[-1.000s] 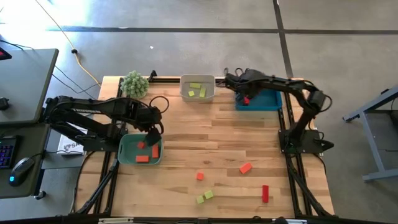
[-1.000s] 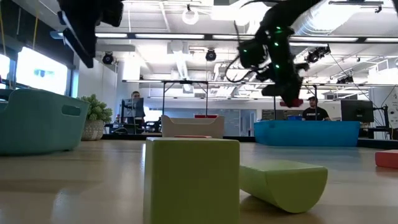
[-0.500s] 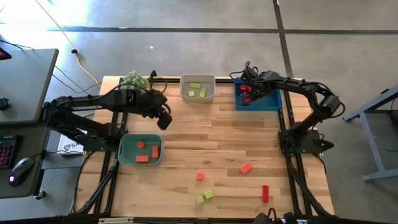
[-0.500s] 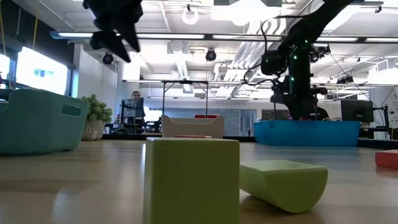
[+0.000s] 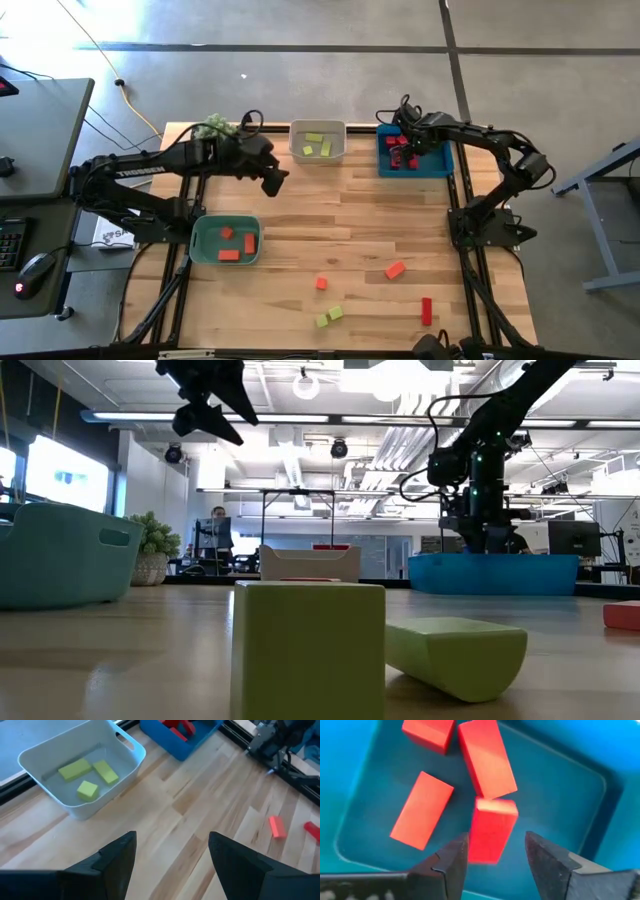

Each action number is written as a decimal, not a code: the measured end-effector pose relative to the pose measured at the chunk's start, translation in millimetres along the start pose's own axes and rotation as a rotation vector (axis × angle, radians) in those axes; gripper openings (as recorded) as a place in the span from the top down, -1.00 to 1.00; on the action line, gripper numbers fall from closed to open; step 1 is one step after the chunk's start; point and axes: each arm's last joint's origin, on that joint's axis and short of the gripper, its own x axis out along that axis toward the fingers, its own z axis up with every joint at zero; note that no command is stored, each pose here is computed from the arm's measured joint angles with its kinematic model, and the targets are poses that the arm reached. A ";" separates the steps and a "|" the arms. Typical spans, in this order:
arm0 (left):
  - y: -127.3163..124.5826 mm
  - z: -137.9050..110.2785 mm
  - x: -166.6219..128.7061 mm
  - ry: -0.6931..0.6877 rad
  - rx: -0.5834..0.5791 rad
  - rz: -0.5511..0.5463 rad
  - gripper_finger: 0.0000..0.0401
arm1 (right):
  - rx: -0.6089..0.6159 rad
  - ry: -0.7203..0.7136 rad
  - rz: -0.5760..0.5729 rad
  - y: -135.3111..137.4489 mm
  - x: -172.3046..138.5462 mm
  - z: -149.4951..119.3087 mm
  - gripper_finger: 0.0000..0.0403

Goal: Sort & place blocks by color
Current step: Put the red block into the blue bin, then put the orange block into the green bin

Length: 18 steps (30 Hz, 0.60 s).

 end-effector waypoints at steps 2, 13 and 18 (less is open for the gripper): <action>1.0 0.8 0.3 -0.004 -0.004 0.003 -0.19 | -0.001 0.000 0.002 0.0 0.0 0.0 0.05; -0.2 4.0 0.3 -0.036 0.027 -0.011 -0.19 | -0.024 -0.002 0.009 0.3 -0.1 0.3 0.03; -3.9 9.3 -0.3 -0.093 0.004 -0.045 -0.19 | -0.022 0.009 0.049 1.6 -0.2 0.0 0.03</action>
